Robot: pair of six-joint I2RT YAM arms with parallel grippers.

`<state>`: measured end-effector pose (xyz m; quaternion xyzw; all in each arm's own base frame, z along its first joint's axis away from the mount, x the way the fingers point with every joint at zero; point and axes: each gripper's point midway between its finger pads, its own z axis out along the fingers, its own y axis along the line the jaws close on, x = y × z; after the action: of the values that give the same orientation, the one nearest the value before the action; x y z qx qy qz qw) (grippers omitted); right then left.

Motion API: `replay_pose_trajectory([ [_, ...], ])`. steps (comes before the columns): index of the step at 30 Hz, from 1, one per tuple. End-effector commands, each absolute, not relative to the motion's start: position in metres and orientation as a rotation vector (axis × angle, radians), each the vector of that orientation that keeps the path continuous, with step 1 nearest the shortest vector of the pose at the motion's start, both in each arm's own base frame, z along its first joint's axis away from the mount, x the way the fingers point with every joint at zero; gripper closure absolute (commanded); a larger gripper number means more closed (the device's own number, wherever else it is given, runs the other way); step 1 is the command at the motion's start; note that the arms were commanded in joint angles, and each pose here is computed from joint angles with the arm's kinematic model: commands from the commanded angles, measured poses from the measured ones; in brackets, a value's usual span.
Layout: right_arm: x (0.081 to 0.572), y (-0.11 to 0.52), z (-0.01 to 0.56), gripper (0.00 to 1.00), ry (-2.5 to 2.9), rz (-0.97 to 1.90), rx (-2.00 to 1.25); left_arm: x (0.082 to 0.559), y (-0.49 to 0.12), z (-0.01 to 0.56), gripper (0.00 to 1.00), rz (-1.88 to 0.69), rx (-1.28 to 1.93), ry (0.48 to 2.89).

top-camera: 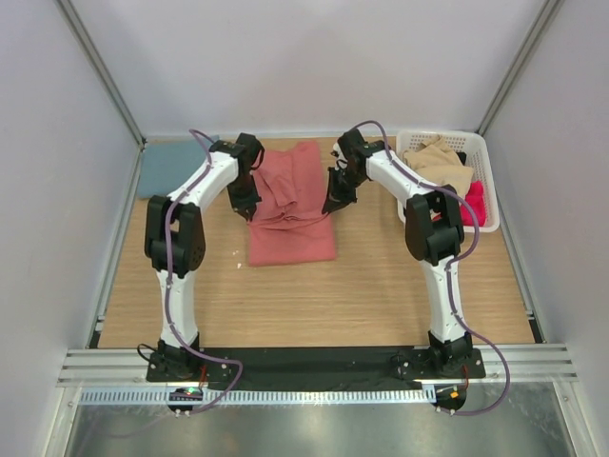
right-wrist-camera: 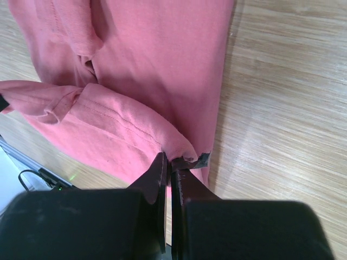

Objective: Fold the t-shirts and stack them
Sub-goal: Fold the tshirt

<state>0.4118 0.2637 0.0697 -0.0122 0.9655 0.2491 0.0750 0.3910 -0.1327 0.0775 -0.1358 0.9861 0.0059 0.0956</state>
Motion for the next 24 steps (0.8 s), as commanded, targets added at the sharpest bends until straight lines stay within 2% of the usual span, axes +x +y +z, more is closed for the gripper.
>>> replay_pose_trajectory([
  [1,0.425,0.270,0.090,0.99,2.830,0.798,-0.046,0.404,-0.131,0.088,1.00,-0.003,-0.399,2.884],
  [19,0.445,0.262,0.074,0.97,2.827,0.838,0.050,0.426,-0.135,0.074,0.98,-0.065,-0.427,2.884],
  [22,0.451,0.259,0.072,0.95,2.822,0.848,0.066,0.429,-0.135,0.071,0.95,-0.058,-0.419,2.890],
  [24,0.454,0.259,0.071,0.94,2.822,0.856,0.072,0.430,-0.135,0.069,0.89,-0.054,-0.412,2.892],
])
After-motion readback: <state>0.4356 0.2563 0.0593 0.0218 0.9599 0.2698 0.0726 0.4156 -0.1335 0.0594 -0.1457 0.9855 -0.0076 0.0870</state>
